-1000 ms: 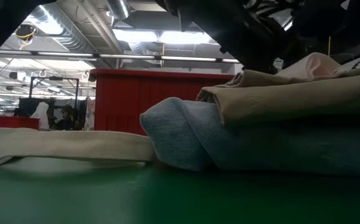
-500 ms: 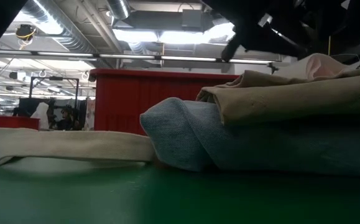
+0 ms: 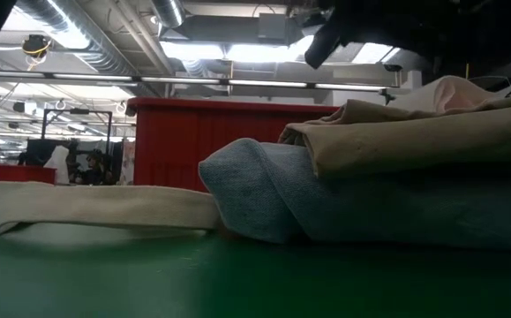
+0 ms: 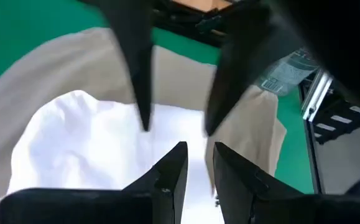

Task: Fold laundry
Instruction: Fold the white underwear

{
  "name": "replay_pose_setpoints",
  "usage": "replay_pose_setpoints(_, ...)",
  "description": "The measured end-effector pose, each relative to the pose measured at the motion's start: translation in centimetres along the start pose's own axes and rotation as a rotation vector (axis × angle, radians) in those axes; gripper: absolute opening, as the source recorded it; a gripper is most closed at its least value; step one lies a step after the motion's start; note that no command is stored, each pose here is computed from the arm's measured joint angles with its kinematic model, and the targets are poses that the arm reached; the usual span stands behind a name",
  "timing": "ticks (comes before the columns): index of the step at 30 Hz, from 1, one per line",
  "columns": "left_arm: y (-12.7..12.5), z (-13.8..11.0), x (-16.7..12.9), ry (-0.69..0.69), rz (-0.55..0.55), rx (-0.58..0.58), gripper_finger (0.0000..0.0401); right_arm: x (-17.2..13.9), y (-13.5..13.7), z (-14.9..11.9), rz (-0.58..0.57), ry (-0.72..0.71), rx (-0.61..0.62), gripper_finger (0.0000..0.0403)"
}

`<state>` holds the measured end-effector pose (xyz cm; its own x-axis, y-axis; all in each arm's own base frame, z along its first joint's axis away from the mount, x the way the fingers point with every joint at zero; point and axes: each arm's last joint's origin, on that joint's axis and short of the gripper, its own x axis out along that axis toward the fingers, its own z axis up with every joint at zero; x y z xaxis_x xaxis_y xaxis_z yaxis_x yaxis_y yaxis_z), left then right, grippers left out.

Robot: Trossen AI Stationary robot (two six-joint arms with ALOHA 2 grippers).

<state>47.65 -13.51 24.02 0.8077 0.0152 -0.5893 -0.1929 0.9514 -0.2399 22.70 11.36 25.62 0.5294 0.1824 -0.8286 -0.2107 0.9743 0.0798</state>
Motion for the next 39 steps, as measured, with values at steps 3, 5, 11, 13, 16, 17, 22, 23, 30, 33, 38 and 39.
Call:
replay_pose_setpoints(3, -0.9, -0.8, 0.0, -0.005, 0.028, 0.023, 0.0069, 1.1, -0.1, -0.7, -0.004, 0.015, 0.03, 0.0182)
replay_pose_setpoints(5, -1.3, -1.7, 0.7, 0.002, 0.045, 0.035, 0.0065, 1.6, -0.3, -1.4, -0.014, 0.047, 0.043, 0.0182)
replay_pose_setpoints(11, -1.0, -4.3, 3.2, 0.072, 0.083, 0.063, 0.0054, 2.9, -0.7, -3.2, -0.034, 0.095, 0.081, 0.0182)
replay_pose_setpoints(13, -0.8, -4.9, 3.8, 0.086, 0.091, 0.068, 0.005, 3.4, -0.8, -3.9, -0.032, 0.102, 0.081, 0.0182)
replay_pose_setpoints(16, -0.7, -5.2, 4.2, 0.099, 0.097, 0.071, 0.0044, 3.8, -0.9, -4.4, -0.03, 0.11, 0.081, 0.0182)
replay_pose_setpoints(17, -0.7, -5.3, 4.2, 0.103, 0.098, 0.073, 0.0042, 3.8, -0.9, -4.4, -0.029, 0.115, 0.081, 0.0182)
replay_pose_setpoints(22, -0.7, -5.1, 3.9, 0.118, 0.081, 0.071, 0.0032, 3.3, -0.6, -3.8, 0.009, 0.114, 0.084, 0.0182)
replay_pose_setpoints(23, -0.7, -5.0, 3.7, 0.119, 0.079, 0.071, 0.003, 3.1, -0.5, -3.4, 0.023, 0.108, 0.084, 0.0182)
replay_pose_setpoints(30, -0.9, -3.6, 2.4, 0.087, 0.062, 0.084, 0.0015, 0.6, -0.2, -1.0, 0.002, 0.095, 0.064, 0.0182)
replay_pose_setpoints(33, -0.4, -2.8, 2.3, 0.057, 0.079, 0.07, 0.0012, 0.1, -0.3, -0.3, -0.074, 0.055, 0.031, 0.0182)
replay_pose_setpoints(38, 0.8, -1.9, 2.4, 0.039, 0.111, 0.042, 0.0012, 0.0, -0.6, -0.3, -0.174, 0.037, -0.017, 0.0182)
replay_pose_setpoints(39, 1.1, -1.8, 2.5, 0.036, 0.117, 0.038, 0.0012, 0.0, -0.6, -0.3, -0.188, 0.035, -0.02, 0.0182)
